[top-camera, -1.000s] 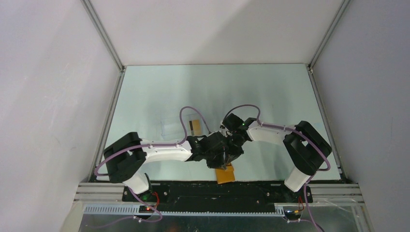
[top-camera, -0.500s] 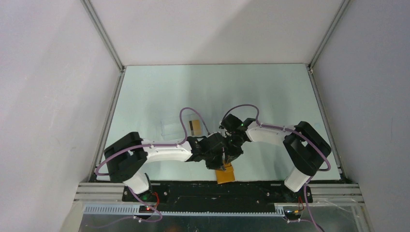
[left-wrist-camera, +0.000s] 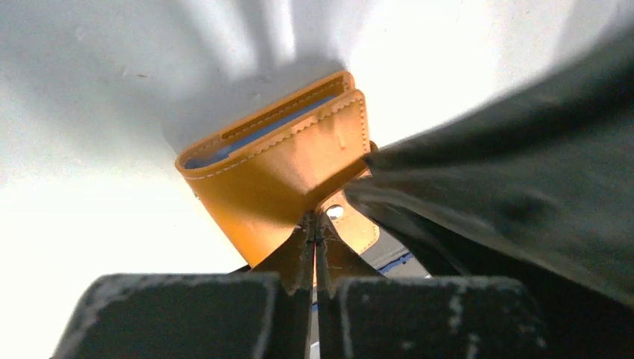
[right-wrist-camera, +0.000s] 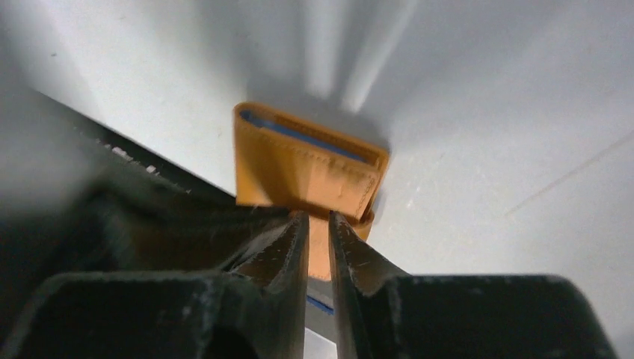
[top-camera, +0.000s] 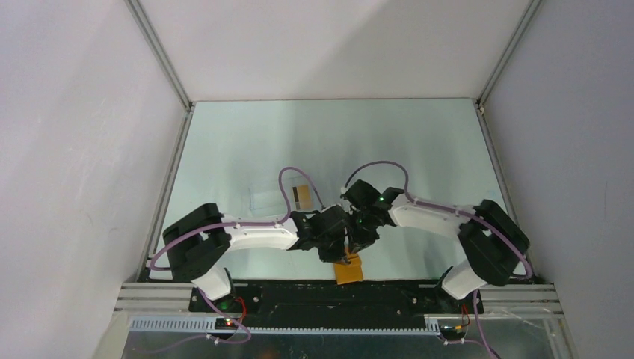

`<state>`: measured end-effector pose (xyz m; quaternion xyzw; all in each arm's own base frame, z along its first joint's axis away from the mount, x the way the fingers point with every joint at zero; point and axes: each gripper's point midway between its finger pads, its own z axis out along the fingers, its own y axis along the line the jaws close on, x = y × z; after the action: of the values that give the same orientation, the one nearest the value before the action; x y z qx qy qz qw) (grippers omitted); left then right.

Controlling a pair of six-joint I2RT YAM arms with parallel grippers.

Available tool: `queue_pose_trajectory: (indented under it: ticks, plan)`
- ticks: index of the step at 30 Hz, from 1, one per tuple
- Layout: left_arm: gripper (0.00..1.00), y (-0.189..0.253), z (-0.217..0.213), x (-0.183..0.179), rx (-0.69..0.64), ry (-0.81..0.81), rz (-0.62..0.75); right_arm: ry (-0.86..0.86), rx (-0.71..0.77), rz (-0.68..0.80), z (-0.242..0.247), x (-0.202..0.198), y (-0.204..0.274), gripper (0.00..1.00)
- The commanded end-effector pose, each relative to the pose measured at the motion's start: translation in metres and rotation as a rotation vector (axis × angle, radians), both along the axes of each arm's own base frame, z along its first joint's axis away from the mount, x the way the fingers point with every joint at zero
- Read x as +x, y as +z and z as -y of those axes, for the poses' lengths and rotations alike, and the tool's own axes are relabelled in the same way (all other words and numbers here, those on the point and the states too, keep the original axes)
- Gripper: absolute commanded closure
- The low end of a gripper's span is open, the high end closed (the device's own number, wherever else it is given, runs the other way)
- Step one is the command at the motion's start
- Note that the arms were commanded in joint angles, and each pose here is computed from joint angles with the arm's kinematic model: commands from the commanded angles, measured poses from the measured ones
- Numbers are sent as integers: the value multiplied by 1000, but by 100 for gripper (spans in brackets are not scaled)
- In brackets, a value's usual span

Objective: Put the credit cards into the card holder
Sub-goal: Close the card holder at the corner of the board.

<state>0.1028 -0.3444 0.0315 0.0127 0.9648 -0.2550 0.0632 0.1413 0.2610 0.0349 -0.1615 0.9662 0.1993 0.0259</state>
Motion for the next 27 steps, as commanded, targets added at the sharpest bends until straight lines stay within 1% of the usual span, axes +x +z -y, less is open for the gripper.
queue_pose_trajectory:
  ticks: [1, 2, 3, 5, 9, 15, 21, 27]
  plan:
    - [100, -16, -12, -7, 65, -7, -22, -35, 98, 130, -3, 11, 42, 82]
    - [100, -16, -12, -7, 65, -8, -23, -36, 101, 115, -1, 6, 41, 84]
    - [100, -17, -12, -7, 65, -7, -23, -36, 108, 112, 0, 4, 43, 91]
    - [100, -17, -13, -8, 67, -8, -22, -30, 111, 81, 2, -4, 39, 100]
    - [100, -17, -13, -7, 68, -7, -22, -18, 117, 27, 4, -18, 25, 100]
    - [100, -16, -12, -7, 65, -8, -21, -17, 113, -17, 1, -24, 8, 100]
    - [100, -16, -11, -7, 64, -9, -22, -11, 119, -27, -5, -24, 2, 100]
    - [100, -13, -7, -6, 54, -15, -23, -12, 91, -22, -3, -24, -5, 100]
